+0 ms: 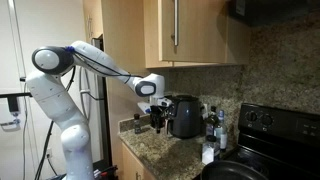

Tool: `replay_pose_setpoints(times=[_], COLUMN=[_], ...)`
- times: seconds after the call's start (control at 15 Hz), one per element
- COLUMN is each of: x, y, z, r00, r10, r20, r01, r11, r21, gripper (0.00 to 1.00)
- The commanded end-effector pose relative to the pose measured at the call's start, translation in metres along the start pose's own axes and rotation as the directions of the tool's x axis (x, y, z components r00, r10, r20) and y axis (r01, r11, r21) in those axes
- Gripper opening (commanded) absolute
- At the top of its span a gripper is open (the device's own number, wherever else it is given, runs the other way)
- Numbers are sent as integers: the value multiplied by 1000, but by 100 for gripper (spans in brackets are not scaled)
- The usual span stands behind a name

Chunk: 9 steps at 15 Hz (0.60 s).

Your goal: Put the salt on the bottom part of the cupboard drawer above it

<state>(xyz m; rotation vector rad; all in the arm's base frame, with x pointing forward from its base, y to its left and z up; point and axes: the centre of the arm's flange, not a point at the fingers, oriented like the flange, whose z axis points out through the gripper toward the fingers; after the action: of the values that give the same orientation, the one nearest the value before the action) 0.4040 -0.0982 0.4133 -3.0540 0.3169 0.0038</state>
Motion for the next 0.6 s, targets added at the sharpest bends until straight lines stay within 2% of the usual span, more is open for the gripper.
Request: replay_pose_setpoints(times=[0.0, 0.33, 0.4, 0.53], x=[0, 0, 10, 44], y=[0, 0, -3, 4], z=[0, 0, -4, -36], r00=[1000, 1000, 999, 986], r10=[0, 0, 24, 152], r20=[0, 0, -26, -73], r01=[0, 0, -23, -145], r11=[1000, 1000, 1000, 985], r21=[0, 0, 7, 94], gripper=[100, 100, 100, 100])
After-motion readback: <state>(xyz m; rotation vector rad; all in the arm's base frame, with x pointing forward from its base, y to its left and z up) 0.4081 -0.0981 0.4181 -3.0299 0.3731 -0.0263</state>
